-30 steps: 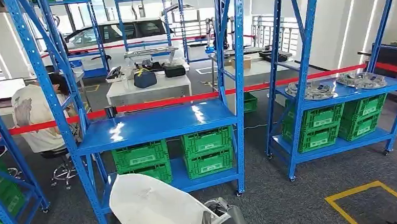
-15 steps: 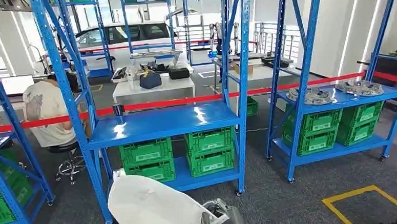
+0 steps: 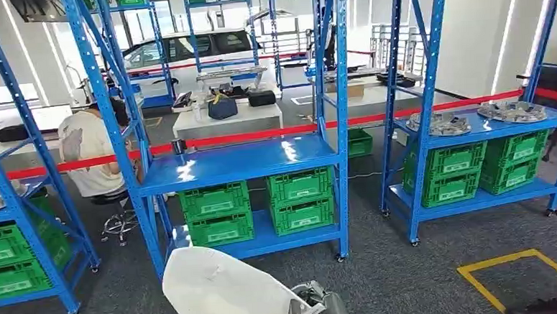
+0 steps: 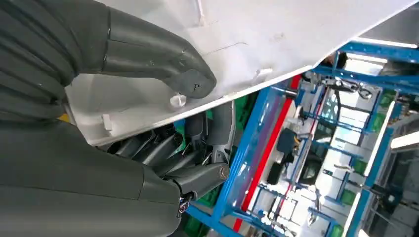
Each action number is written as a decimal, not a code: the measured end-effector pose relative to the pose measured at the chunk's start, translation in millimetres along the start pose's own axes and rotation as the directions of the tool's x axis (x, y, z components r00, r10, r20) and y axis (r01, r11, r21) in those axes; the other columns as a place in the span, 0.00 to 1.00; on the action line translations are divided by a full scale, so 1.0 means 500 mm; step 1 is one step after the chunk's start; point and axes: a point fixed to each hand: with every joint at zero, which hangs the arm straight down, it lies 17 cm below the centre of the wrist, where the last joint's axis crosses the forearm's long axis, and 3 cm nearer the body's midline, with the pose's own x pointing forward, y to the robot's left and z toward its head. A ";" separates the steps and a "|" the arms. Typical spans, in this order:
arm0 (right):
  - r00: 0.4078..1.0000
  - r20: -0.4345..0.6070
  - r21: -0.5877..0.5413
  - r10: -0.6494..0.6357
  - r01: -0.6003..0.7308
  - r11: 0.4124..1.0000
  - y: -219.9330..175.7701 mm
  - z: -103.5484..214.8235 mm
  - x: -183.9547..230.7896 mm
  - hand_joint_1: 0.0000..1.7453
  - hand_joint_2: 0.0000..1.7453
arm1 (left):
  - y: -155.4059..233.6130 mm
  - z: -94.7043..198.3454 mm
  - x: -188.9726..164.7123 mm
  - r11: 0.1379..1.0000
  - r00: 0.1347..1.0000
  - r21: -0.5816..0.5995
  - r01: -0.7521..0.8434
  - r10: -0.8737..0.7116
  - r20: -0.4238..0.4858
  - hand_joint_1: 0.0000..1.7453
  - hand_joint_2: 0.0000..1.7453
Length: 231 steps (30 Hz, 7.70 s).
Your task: Take the parts from the cabinet and place them on the table.
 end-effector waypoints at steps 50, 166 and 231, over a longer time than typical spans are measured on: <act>0.999 -0.019 0.005 0.032 -0.032 0.999 -0.006 0.021 -0.013 1.00 1.00 | -0.012 0.001 -0.011 1.000 1.000 -0.026 0.005 -0.006 -0.007 0.00 1.00; 0.995 0.079 0.057 0.055 -0.060 0.997 0.011 0.010 0.051 1.00 1.00 | -0.016 0.000 -0.019 0.959 0.959 -0.026 -0.283 0.282 -0.024 0.00 1.00; 0.909 0.206 -0.045 0.362 -0.361 0.931 -0.129 -0.148 0.163 1.00 1.00 | 0.000 0.000 0.005 0.966 0.966 -0.029 -0.256 0.256 -0.031 0.00 1.00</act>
